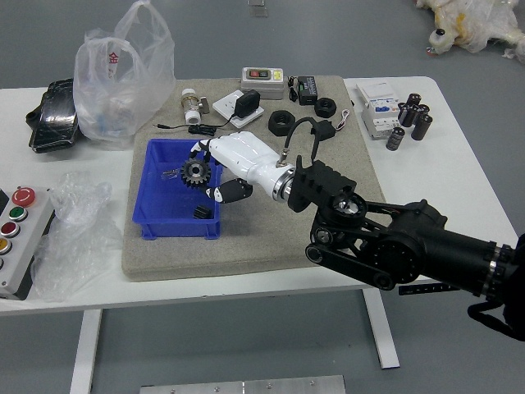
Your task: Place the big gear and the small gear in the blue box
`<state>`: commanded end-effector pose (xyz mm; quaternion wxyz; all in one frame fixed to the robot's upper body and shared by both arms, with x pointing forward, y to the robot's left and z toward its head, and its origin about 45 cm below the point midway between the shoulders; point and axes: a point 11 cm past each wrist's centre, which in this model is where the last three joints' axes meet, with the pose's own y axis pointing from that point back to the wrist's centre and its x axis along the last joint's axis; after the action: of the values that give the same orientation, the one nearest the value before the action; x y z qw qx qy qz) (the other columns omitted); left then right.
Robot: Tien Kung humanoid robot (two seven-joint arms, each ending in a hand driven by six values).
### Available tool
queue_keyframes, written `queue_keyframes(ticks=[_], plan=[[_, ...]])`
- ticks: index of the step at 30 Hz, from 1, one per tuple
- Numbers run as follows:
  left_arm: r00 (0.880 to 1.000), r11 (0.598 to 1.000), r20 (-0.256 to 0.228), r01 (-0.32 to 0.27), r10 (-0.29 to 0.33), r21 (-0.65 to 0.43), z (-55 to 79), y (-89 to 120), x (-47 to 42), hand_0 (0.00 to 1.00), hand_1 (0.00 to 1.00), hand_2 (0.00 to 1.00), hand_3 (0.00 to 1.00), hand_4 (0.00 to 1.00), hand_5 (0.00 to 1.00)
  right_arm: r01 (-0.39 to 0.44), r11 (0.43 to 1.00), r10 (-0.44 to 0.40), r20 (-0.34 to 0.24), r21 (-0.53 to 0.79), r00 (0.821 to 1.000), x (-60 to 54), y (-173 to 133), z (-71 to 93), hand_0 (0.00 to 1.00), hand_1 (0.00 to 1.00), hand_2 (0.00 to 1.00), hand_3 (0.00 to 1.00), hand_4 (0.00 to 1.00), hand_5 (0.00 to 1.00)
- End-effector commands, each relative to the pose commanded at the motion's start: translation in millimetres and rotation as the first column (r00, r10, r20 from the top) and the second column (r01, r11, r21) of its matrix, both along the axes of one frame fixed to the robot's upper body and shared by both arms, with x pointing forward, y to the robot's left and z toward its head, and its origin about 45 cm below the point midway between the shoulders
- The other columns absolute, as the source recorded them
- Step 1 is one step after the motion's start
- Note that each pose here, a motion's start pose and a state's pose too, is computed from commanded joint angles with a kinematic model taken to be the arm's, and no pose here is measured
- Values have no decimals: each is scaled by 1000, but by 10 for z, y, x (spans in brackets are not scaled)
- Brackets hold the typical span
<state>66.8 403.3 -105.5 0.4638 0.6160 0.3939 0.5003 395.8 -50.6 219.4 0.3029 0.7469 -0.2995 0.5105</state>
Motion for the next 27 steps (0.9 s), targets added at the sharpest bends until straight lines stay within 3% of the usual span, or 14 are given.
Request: queue_keyframes(ticks=[1,6,7,18,23,27], plan=[[1000,1000,0,0,0,0,0,-1,1,695,642,626,800,709,424,1,1000,-1,-4,-3,1000,-1,0,-10,772,797,811,899,441,212],[1000,1000,0,0,0,0,0,-2,4,695,642,626,800,709,424,3,1000,-3,-16,-10,1000,-9,6,-49,772,797,811,899,441,212],[1000,1000,0,0,0,-1,0,-3,5,695,641,626,799,709,423,4,1000,-4,-20,-14,1000,-14,7,-63,811,883,890,943,509,215],[1000,1000,-2,0,0,-1,0,-6,3,695,641,626,797,709,424,26,999,-27,-40,-24,999,-6,-40,-127,823,894,895,952,540,221],[1000,1000,-2,0,0,-3,-4,-15,-2,695,641,626,797,709,423,93,995,-92,-36,46,995,102,-221,-42,815,888,881,932,554,230],[1000,1000,-1,-2,2,-6,-11,-33,-8,695,641,626,797,709,425,180,975,-172,-67,131,983,173,-520,-40,765,847,839,880,574,253]])
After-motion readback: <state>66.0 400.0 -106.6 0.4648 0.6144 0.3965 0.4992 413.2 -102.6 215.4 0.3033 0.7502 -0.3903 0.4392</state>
